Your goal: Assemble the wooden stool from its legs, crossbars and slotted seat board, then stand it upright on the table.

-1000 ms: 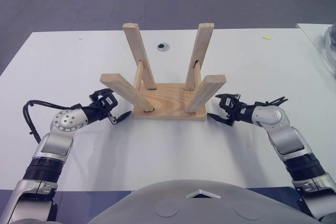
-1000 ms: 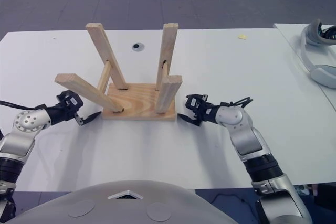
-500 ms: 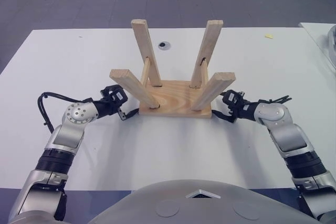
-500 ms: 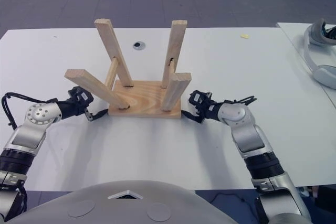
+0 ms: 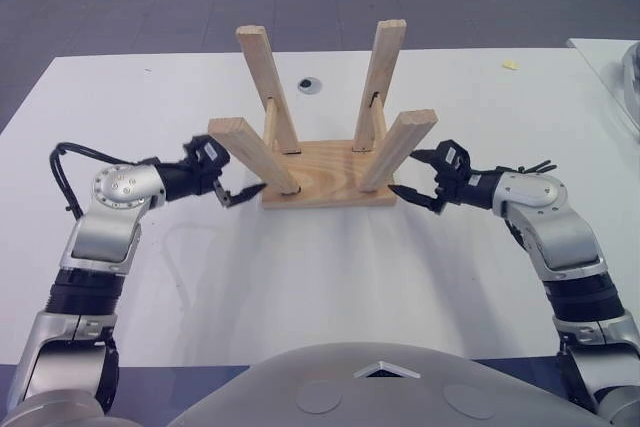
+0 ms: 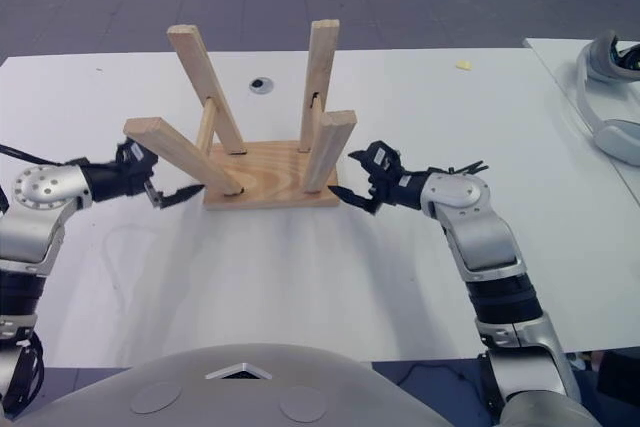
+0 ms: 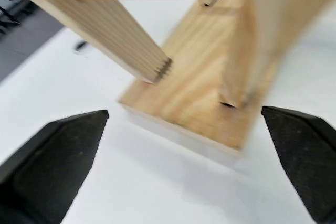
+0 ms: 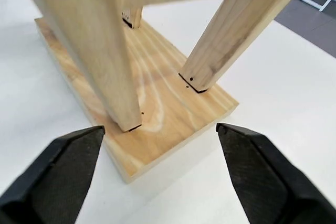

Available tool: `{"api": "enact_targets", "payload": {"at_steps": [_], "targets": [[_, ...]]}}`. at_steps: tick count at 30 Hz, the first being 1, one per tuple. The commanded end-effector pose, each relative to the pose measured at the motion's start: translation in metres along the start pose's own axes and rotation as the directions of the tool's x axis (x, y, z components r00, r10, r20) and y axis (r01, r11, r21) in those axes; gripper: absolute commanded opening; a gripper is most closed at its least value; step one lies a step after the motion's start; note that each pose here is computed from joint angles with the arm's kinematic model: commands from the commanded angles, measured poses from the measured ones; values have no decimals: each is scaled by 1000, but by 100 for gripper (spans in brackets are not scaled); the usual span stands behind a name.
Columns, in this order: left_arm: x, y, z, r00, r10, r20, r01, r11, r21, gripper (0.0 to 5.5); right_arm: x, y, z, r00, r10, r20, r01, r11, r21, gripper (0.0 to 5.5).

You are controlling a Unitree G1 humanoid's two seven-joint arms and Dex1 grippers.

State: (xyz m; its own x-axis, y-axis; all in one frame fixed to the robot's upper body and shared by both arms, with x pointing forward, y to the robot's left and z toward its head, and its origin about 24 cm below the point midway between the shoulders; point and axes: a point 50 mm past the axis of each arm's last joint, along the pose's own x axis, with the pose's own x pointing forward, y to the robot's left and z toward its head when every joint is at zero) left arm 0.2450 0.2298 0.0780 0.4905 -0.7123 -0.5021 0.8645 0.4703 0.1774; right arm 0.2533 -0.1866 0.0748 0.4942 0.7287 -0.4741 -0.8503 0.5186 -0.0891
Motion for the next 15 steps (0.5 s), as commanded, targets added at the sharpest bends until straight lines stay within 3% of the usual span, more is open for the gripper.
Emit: {"api": "enact_targets", "payload": {"at_steps": [1,5,8,11,15], "targets": [[-5,11,-2,997,-67,-27,67,998,-7,540,2,-16,12,999,32,36,-31,999,-29,400],[13,32,14,994,-76,82,76,997,-3,540,14,-22,24,991,88,100,-87,996,-14,400],[38,25,25,968,-200,152,204,979,-11,540,16,-15,26,974,196,110,-197,980,0,400],[51,13,20,943,-306,131,310,951,-12,540,16,-13,24,963,254,92,-255,967,0,400],[51,15,17,943,-304,134,310,951,-22,540,16,-16,21,960,269,79,-271,963,10,400]]}}
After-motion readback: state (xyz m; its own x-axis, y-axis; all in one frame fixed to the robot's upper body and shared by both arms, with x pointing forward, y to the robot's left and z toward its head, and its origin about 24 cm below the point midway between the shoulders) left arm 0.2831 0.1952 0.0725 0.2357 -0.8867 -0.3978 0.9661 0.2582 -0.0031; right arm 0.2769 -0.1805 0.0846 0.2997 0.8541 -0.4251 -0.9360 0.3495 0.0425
